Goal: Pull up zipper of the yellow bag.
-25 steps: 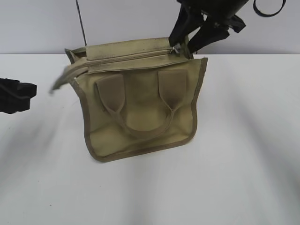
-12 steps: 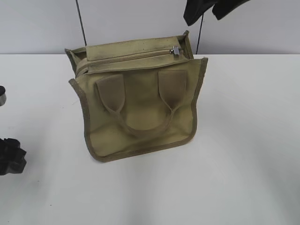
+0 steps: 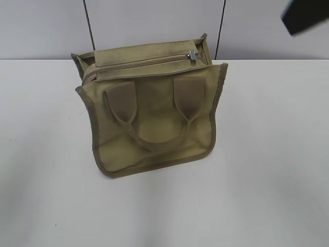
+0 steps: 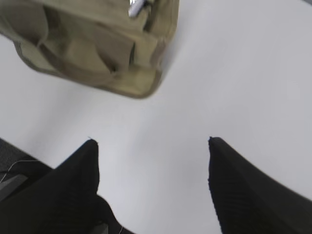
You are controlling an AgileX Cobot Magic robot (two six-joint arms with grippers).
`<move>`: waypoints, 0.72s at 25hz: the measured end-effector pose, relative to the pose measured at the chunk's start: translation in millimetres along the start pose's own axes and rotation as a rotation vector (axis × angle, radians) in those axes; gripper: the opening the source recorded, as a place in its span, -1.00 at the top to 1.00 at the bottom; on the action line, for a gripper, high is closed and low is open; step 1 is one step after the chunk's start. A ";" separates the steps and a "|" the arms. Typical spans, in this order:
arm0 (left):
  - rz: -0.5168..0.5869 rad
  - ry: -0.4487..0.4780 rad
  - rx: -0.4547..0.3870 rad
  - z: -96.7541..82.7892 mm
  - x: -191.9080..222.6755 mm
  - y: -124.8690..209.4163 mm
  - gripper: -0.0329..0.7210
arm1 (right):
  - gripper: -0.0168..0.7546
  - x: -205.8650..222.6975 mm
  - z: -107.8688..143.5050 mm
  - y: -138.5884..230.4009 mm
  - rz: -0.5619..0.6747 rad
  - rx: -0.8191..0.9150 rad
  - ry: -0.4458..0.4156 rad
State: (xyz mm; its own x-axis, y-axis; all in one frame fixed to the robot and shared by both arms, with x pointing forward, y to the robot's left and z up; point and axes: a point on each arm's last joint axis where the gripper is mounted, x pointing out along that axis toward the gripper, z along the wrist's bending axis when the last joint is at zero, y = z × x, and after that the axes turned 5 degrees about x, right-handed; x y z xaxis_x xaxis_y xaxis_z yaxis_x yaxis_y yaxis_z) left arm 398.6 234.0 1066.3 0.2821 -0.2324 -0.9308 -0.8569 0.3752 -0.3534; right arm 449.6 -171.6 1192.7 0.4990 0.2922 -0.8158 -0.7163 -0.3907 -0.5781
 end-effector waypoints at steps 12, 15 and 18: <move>-0.538 -0.109 0.095 -17.3 -103.2 123.9 -0.53 | -0.57 -44.4 -6.5 205.4 -0.119 0.014 -0.022; -0.577 -0.140 0.101 -15.7 -98.2 141.6 -0.57 | -0.59 -47.8 -6.7 236.1 -0.193 0.018 -0.037; -0.584 -0.152 0.103 -14.2 -87.2 153.6 -0.58 | -0.59 -42.8 -6.3 260.0 -0.235 0.021 -0.054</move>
State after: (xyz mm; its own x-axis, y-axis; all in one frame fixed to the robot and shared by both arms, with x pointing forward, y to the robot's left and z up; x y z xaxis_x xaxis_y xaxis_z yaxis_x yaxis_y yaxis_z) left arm 236.2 299.1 1094.5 0.7576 -0.2981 -0.5806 -0.4982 0.3107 -0.8095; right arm 245.0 -291.1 1077.2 0.6272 0.4193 -0.6564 -0.5936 -0.2883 -0.7514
